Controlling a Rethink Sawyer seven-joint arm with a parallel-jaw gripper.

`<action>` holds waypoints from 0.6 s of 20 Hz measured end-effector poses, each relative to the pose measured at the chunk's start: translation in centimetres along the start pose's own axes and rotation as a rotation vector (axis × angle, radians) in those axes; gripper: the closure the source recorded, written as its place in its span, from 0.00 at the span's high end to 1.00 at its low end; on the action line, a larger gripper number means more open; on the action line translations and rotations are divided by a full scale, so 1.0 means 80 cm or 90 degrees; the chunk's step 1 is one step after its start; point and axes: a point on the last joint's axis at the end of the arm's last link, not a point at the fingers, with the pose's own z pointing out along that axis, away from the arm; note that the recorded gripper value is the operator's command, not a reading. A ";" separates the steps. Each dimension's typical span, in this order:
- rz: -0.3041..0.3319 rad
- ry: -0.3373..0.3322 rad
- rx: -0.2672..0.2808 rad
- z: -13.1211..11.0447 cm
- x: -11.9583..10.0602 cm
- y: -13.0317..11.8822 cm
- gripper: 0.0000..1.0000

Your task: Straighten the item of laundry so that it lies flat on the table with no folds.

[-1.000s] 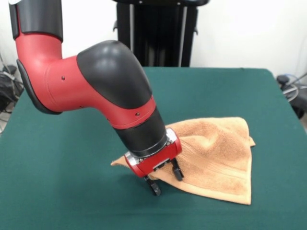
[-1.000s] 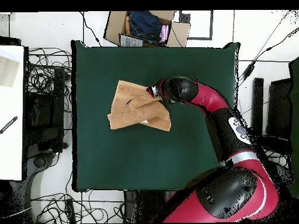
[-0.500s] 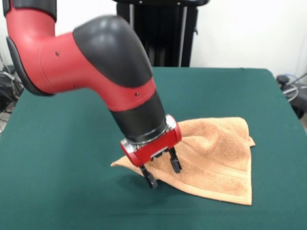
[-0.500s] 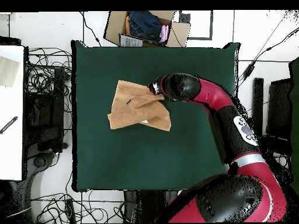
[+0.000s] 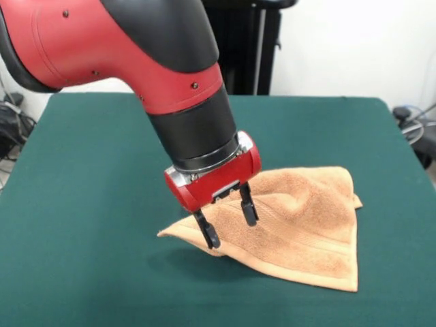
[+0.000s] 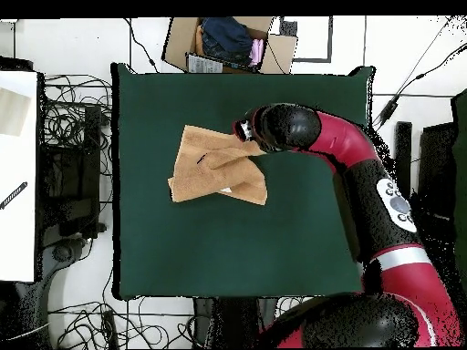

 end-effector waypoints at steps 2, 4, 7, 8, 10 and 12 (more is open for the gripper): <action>-0.002 -0.001 0.002 -0.004 -0.004 0.001 1.00; -0.003 -0.002 0.003 -0.006 -0.006 0.002 1.00; -0.003 -0.003 0.003 -0.008 -0.008 0.003 1.00; -0.002 -0.004 0.003 -0.008 -0.008 0.003 1.00; -0.002 -0.004 0.003 -0.009 -0.009 0.003 1.00; -0.004 -0.002 0.004 -0.012 -0.009 0.003 1.00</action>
